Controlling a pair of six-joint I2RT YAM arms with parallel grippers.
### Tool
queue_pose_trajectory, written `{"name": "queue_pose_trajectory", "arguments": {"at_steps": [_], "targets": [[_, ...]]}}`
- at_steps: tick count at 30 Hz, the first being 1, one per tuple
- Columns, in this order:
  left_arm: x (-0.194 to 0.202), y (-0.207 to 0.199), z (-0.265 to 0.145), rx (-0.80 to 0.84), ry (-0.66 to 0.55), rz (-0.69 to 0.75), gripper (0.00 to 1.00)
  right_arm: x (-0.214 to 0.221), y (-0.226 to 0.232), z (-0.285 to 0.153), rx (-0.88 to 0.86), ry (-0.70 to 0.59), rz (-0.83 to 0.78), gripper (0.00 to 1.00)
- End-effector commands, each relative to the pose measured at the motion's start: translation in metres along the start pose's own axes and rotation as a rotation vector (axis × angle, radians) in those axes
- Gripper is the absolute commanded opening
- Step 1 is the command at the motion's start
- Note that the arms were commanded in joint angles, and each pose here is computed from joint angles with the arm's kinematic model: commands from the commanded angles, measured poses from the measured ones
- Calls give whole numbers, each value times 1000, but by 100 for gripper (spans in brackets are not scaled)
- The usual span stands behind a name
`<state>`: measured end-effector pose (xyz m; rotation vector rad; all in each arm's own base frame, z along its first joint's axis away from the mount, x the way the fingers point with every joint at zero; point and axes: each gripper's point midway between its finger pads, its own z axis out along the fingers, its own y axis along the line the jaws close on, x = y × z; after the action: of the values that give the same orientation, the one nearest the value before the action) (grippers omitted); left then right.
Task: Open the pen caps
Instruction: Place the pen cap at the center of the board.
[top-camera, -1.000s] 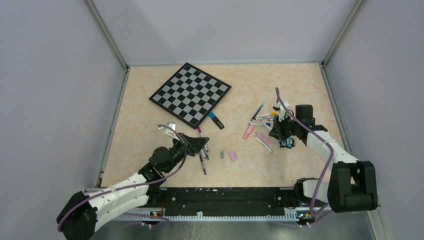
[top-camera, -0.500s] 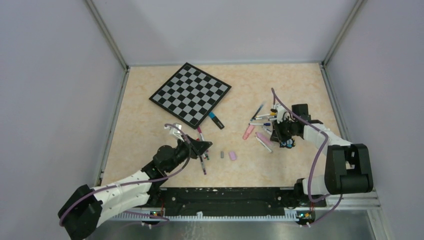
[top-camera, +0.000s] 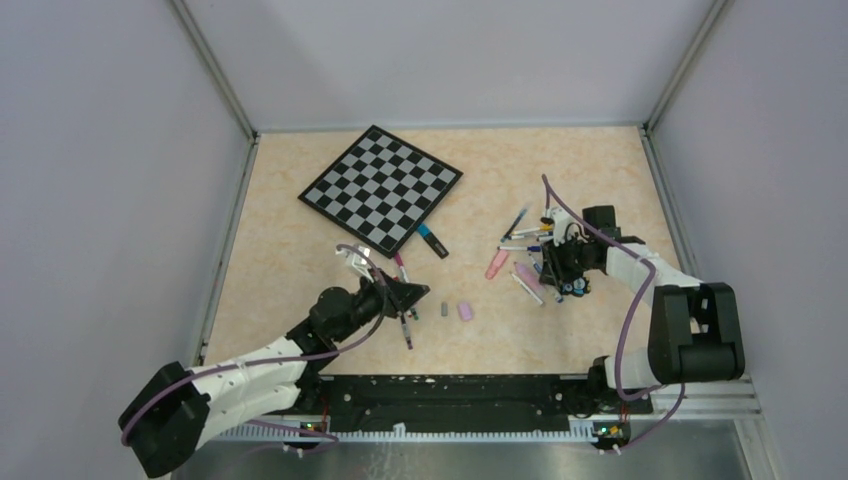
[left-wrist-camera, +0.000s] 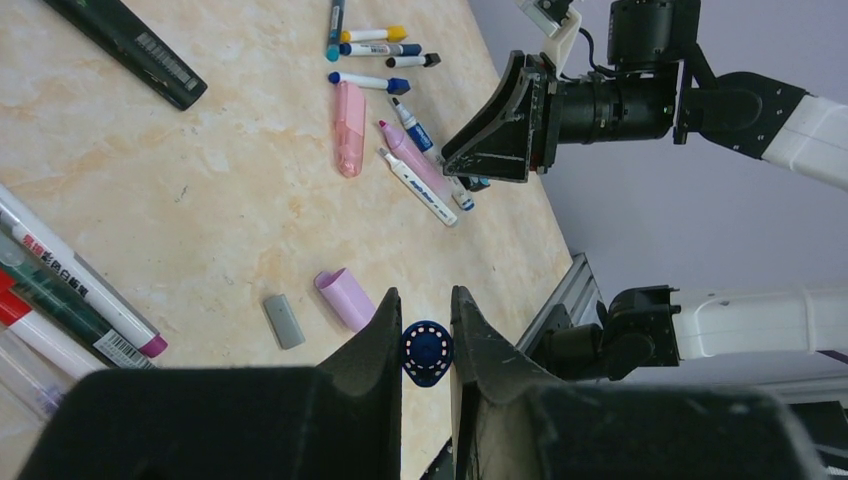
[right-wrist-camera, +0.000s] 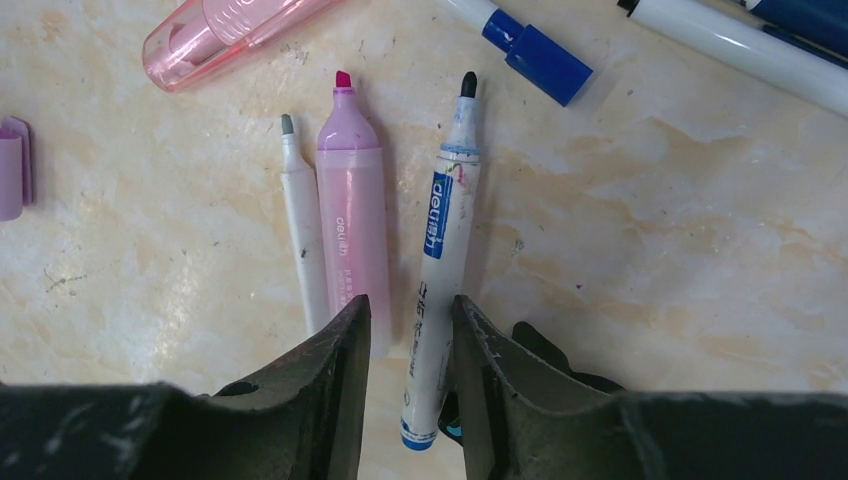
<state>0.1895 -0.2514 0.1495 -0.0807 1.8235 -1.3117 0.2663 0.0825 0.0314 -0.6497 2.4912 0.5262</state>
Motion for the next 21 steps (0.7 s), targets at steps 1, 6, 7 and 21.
{"name": "queue_pose_trajectory", "arguments": {"at_steps": [1,6,7,21], "targets": [[-12,-30,9,96,-1,31,0,-23,-4,-8,7,-48,-26,35],[4,-37,21,103,97,54,0,-34,-1,-16,3,-87,-62,35],[9,-38,24,98,118,65,0,-37,0,-19,2,-97,-72,35],[77,-1,84,-363,379,298,0,-57,5,-39,-7,-182,-125,35]]}}
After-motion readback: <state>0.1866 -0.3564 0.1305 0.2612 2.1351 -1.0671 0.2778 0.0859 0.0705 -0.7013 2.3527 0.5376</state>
